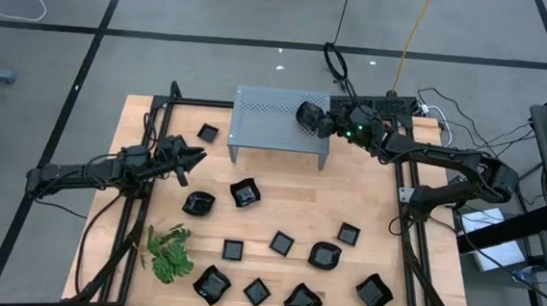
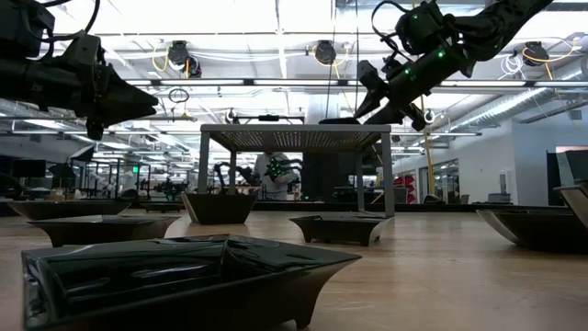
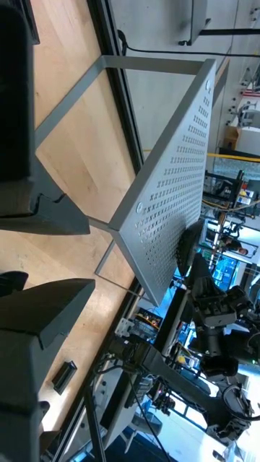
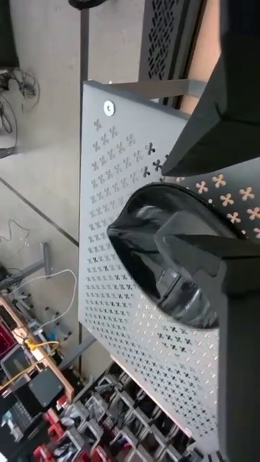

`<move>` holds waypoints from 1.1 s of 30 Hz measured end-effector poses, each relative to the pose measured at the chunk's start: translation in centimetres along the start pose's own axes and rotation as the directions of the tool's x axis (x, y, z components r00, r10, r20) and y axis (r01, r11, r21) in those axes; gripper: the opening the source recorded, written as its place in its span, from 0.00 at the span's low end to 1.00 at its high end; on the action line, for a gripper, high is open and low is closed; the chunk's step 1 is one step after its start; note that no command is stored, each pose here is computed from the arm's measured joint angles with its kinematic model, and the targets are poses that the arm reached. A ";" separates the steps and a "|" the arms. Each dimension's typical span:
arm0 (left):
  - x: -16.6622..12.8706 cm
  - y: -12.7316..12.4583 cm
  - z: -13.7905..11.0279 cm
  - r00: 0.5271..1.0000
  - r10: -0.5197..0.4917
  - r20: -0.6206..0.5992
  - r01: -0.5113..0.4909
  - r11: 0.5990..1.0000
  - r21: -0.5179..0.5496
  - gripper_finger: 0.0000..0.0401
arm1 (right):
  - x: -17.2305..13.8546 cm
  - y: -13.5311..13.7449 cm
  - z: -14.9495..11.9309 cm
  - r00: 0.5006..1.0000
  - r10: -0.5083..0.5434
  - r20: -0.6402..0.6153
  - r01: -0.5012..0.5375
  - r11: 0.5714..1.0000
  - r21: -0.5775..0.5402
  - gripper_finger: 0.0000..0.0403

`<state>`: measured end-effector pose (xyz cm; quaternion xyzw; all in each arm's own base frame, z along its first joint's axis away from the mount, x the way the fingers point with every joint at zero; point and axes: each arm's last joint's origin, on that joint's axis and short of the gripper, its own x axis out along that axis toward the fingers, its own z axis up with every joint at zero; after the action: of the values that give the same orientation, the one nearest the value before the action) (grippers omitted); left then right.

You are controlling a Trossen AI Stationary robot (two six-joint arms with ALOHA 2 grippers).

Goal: Pick & Place Mini shaped plates
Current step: Stack the black leaf shaped plate on top of the black leaf shaped plates on the shelf, then move the black square plate to the center of the table

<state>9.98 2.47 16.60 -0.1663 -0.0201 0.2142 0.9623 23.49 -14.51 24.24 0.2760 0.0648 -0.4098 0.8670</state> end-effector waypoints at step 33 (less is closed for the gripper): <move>0.0 0.0 0.0 1.000 0.000 0.000 0.000 1.000 0.000 0.28 | -10.8 5.2 -10.0 0.765 -0.031 -0.643 -0.420 0.733 -0.535 0.33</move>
<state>9.98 2.47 16.60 -0.1664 -0.0202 0.2142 0.9623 21.47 0.76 21.68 0.0791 0.4494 -0.1488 0.8773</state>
